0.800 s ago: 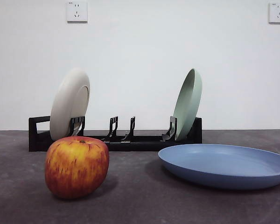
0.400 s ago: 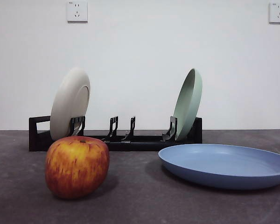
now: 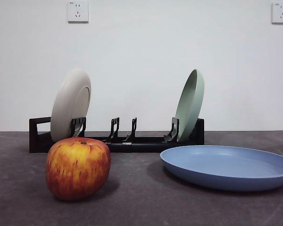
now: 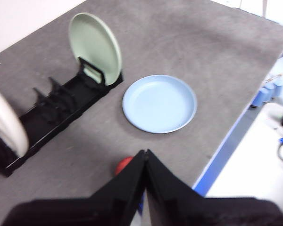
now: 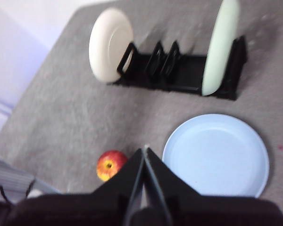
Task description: Take the blue plate from the plate rack,put the plate on the table,take the apple from the table,put the apple in the plate
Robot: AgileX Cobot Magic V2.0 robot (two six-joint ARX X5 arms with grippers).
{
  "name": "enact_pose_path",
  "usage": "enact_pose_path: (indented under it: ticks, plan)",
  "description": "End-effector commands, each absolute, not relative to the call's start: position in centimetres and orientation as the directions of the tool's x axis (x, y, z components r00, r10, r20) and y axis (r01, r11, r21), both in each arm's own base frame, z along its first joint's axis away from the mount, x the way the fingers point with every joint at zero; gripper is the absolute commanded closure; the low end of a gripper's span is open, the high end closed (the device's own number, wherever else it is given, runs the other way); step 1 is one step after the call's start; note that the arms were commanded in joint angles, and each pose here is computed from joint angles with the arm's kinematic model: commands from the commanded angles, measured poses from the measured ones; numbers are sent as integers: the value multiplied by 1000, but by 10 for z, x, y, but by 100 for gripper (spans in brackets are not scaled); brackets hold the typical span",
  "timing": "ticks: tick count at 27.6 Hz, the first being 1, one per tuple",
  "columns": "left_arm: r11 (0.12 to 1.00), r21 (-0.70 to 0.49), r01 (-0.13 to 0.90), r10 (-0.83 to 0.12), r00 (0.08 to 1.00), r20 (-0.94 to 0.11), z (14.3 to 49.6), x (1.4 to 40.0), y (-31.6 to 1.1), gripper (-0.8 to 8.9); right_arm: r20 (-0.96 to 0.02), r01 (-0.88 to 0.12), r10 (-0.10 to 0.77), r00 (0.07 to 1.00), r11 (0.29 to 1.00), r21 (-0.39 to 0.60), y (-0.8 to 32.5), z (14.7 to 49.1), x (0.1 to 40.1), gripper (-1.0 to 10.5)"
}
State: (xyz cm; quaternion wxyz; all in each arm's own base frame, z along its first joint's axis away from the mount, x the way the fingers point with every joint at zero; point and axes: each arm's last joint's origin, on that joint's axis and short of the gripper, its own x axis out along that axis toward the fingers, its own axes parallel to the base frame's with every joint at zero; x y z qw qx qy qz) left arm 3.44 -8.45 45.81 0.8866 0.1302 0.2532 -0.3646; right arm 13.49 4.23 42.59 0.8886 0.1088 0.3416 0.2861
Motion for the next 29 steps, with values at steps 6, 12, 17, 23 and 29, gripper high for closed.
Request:
enact_pose_path:
  ticks: [6, 12, 17, 23, 29]
  plan:
    - [781, -25, 624, -505, 607, -614, 392, 29, -55, 821, -668, -545, 563, 486, 793, 272, 132, 401, 161, 933]
    - [807, -142, 573, -528, 593, -608, 364, 21, -30, 821, -752, -673, 584, 304, 691, 265, 222, 354, 178, 664]
    - [828, -137, 543, -505, 618, -603, 353, 21, -23, 821, -892, -701, 430, 143, 680, 216, 292, 277, 196, 168]
    - [837, -65, 544, -451, 616, -646, 337, 24, -31, 821, -936, -700, 315, 158, 705, 118, 317, 228, 213, 158]
    - [841, -80, 535, -452, 615, -646, 337, 24, -31, 821, -941, -712, 315, 125, 689, 136, 333, 197, 220, 159]
